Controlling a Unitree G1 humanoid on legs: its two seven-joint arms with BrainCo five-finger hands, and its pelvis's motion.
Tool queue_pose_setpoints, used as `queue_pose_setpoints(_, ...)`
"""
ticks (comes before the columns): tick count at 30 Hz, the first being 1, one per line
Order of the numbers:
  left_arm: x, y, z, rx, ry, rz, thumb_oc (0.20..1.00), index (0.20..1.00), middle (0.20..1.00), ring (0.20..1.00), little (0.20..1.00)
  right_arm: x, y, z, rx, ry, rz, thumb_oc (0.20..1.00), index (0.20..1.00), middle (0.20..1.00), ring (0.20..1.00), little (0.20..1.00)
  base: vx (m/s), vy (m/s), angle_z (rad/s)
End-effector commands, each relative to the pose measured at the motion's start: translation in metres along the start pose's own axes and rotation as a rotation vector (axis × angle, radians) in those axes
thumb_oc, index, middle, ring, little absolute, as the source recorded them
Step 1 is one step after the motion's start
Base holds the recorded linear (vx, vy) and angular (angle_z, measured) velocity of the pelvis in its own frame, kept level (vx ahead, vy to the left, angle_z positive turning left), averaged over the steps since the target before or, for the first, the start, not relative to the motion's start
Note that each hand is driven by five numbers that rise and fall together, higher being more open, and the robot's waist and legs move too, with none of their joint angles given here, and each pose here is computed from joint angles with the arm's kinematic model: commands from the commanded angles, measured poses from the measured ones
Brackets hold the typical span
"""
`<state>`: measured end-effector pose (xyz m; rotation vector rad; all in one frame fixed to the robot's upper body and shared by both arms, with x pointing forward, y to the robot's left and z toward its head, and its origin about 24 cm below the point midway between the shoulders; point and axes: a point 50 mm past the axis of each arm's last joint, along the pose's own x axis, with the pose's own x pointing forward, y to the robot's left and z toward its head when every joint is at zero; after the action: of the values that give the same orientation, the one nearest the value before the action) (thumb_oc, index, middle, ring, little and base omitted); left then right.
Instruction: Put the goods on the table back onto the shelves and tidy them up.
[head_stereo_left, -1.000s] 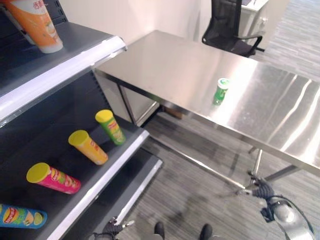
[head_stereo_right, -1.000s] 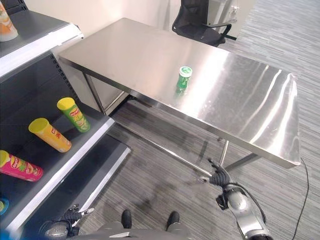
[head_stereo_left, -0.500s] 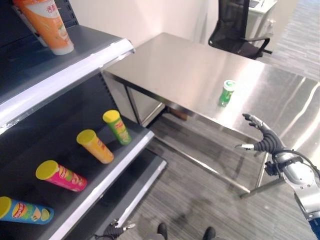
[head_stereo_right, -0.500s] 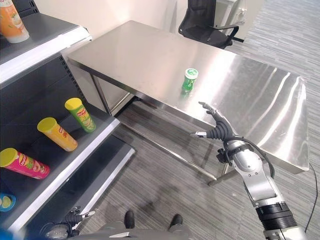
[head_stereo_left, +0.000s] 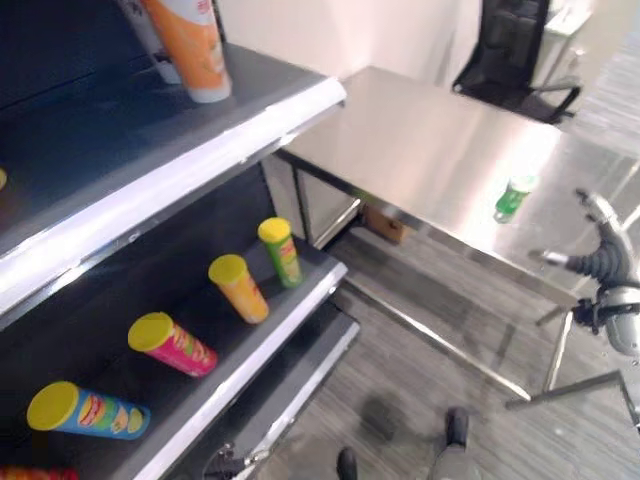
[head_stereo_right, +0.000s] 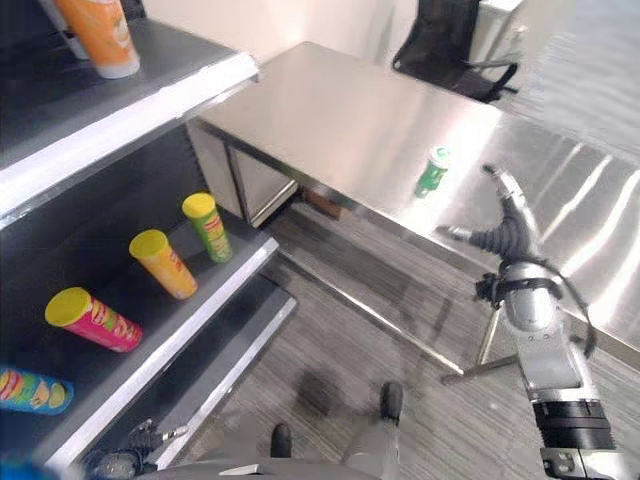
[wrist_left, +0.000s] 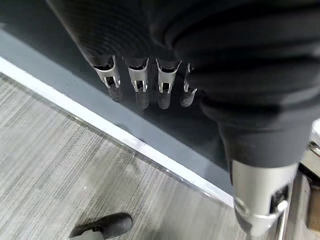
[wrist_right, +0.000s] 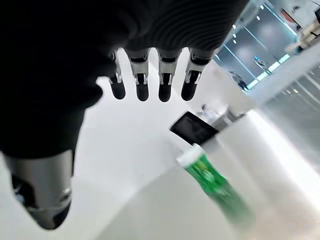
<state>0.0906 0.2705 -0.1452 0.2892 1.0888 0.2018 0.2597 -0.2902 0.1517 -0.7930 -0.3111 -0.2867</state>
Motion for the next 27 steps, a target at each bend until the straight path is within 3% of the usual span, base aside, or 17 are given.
queue_pose_setpoints(1,0.004,0.012,0.025,0.002,-0.094,0.039,1.000,1.000,1.000,1.000,1.000,0.014,-0.037,0.014,-0.115,-0.086,-0.150,1.000,1.000,1.000,1.000,1.000,0.30,-0.232,0.92)
queue_pose_setpoints(16,0.003,-0.005,0.022,-0.009,-0.081,-0.013,1.000,1.000,1.000,1.000,1.000,-0.021,-0.097,-0.016,-0.216,0.070,-0.332,1.000,1.000,1.000,1.000,1.000,0.12,-0.173,0.50)
queue_pose_setpoints(27,0.005,-0.004,0.035,0.067,-0.117,-0.046,1.000,1.000,1.000,1.000,1.000,-0.031,-0.077,-0.062,-0.117,0.300,-0.163,1.000,1.000,1.000,1.000,1.000,0.00,-0.003,0.35)
